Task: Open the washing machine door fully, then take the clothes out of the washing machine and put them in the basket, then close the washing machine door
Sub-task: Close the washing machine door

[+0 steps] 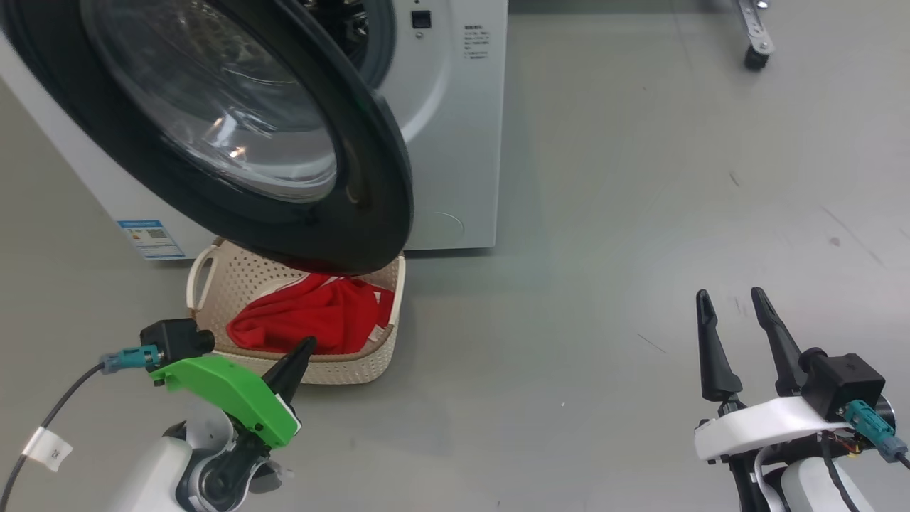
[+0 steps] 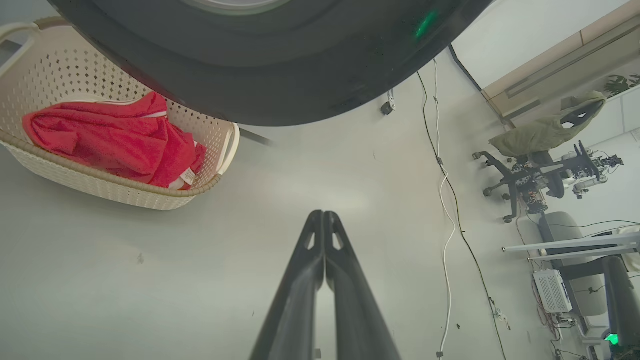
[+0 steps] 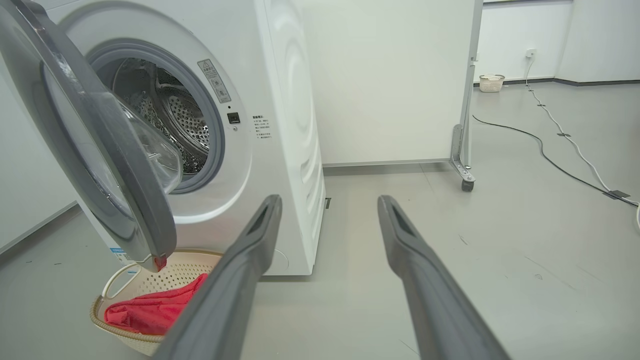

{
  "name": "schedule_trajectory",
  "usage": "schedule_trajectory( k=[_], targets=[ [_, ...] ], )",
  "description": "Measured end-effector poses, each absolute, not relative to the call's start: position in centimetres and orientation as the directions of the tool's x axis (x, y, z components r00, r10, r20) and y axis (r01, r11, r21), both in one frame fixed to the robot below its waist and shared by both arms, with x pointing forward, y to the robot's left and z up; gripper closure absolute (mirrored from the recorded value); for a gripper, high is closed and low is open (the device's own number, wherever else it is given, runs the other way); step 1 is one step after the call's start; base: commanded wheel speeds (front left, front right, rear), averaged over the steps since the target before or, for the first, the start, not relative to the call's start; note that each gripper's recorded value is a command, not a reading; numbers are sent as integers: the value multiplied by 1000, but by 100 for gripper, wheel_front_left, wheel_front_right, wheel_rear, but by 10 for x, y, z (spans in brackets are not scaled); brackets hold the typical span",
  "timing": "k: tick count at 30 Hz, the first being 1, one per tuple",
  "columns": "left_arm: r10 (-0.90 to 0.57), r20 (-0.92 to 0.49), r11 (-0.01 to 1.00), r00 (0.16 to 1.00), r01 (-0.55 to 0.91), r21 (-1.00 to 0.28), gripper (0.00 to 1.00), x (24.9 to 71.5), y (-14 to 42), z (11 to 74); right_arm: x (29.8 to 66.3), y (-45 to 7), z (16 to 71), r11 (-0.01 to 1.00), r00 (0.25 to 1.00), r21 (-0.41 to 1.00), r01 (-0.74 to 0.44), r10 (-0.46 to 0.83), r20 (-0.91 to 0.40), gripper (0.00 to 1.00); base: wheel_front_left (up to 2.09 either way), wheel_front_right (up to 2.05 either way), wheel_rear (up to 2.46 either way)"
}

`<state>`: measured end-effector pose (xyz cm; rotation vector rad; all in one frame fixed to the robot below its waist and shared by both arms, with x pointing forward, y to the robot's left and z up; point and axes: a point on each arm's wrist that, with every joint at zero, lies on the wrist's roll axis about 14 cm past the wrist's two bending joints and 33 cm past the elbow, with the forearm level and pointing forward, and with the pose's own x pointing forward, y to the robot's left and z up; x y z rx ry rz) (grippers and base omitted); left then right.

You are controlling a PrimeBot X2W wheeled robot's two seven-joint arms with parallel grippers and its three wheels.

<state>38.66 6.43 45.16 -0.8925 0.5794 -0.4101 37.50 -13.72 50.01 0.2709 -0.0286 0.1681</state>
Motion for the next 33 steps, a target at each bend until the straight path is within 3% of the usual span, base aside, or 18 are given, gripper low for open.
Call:
schedule_trajectory(
  k=[11,22,24,25,33],
  targets=[
    [-275,-122,785,954,149,-602,100,369,151,488,377,-94,514,914,956,279,-294,279,93,0,0,0,0],
    [-112,75,889,991,134,-439,100,343,191,514,374,-73,532,892,933,275,-358,329,147,0,0,0,0],
    [-110,59,906,992,125,-405,40,340,191,510,373,-74,532,893,933,276,-357,328,147,0,0,0,0],
    [-104,50,912,993,115,-395,0,339,191,507,372,-74,532,893,933,276,-356,327,146,0,0,0,0],
    [-84,17,895,996,83,-439,0,332,182,496,368,-74,529,893,936,283,-351,324,137,0,0,0,0]
  ],
)
